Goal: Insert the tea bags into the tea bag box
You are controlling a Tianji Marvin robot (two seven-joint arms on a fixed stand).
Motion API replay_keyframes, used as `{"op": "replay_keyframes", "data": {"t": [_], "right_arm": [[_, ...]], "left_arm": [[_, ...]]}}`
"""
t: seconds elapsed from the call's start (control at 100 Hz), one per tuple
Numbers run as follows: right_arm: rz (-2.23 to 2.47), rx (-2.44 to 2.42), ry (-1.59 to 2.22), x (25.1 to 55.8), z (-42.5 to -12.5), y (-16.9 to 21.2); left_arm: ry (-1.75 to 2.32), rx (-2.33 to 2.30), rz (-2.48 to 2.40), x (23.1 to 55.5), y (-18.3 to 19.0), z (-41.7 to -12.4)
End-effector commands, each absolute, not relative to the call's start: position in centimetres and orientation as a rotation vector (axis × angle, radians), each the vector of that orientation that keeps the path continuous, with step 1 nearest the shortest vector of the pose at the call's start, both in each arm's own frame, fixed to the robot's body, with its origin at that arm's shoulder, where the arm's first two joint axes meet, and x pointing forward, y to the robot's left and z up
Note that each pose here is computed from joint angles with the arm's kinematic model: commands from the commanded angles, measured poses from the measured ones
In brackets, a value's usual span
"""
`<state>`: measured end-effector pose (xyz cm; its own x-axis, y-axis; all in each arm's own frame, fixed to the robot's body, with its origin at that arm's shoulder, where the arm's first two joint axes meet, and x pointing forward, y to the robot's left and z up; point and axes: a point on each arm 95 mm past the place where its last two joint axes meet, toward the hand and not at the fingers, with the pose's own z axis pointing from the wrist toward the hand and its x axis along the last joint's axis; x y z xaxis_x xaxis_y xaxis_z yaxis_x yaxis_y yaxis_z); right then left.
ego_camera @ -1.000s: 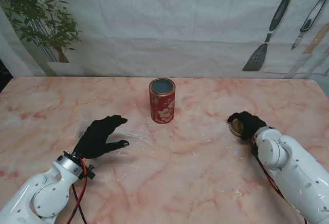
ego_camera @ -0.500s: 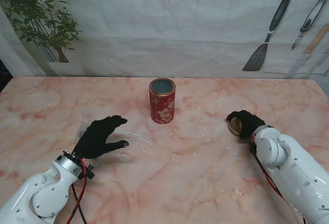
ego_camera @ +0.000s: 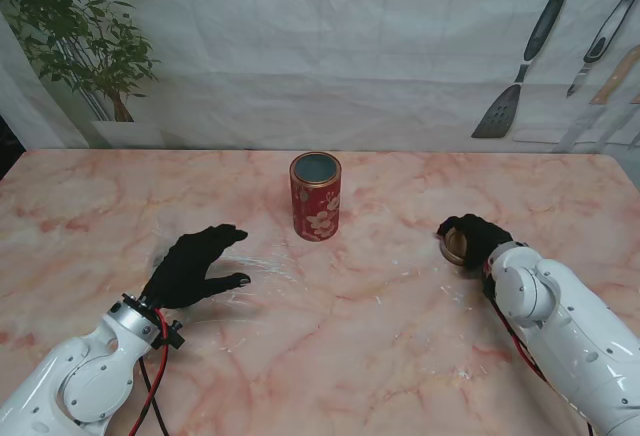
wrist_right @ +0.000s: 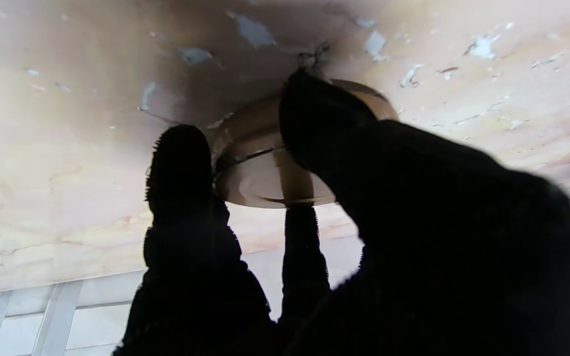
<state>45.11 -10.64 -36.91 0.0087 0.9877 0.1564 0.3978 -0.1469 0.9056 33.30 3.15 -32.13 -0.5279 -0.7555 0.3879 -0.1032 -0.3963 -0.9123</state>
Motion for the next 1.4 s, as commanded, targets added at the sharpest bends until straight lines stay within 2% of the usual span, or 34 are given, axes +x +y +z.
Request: {"op": "replay_keyframes", "data": {"t": [0.0, 0.88, 1.39], "right_arm": [[1.065, 1.696, 1.503, 43.5, -40.1, -10.4], [1.043, 1.626, 1.413, 43.3, -41.5, -10.5], [1.099, 1.585, 1.355, 44.5, -39.2, -10.1]], "left_arm": [[1.386, -1.186, -1.976, 33.3, 3.1, -32.1], [1.390, -1.182, -1.984, 33.3, 3.1, -32.1], [1.397, -1.178, -1.986, 33.3, 3.1, -32.0]]}}
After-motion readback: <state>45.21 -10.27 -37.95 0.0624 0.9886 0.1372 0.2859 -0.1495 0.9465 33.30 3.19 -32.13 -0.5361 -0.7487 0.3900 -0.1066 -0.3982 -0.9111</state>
